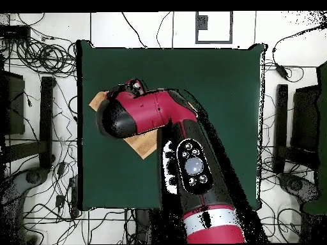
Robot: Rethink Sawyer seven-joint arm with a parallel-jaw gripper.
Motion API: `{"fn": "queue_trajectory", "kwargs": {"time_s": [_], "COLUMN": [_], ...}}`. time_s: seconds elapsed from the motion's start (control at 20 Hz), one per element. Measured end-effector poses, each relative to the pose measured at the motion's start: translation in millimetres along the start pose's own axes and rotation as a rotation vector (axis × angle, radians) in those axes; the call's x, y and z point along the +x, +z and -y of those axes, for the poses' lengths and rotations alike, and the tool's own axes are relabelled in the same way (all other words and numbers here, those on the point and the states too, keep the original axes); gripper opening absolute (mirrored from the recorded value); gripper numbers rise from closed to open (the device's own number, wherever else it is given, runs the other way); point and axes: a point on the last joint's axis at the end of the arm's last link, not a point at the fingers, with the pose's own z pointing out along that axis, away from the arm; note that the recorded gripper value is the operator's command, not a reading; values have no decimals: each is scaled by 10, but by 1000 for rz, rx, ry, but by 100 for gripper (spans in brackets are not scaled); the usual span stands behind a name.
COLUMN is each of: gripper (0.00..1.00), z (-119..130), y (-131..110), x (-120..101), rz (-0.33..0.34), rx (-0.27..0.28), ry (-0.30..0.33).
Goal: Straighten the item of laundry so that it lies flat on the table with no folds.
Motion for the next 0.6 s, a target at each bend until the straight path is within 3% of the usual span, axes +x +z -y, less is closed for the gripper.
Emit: {"fn": "queue_trajectory", "kwargs": {"time_s": [0.6], "gripper": [100], "z": [59], "y": [469], "x": [643], "rz": [-154], "rx": [-20], "ry": [70]}}
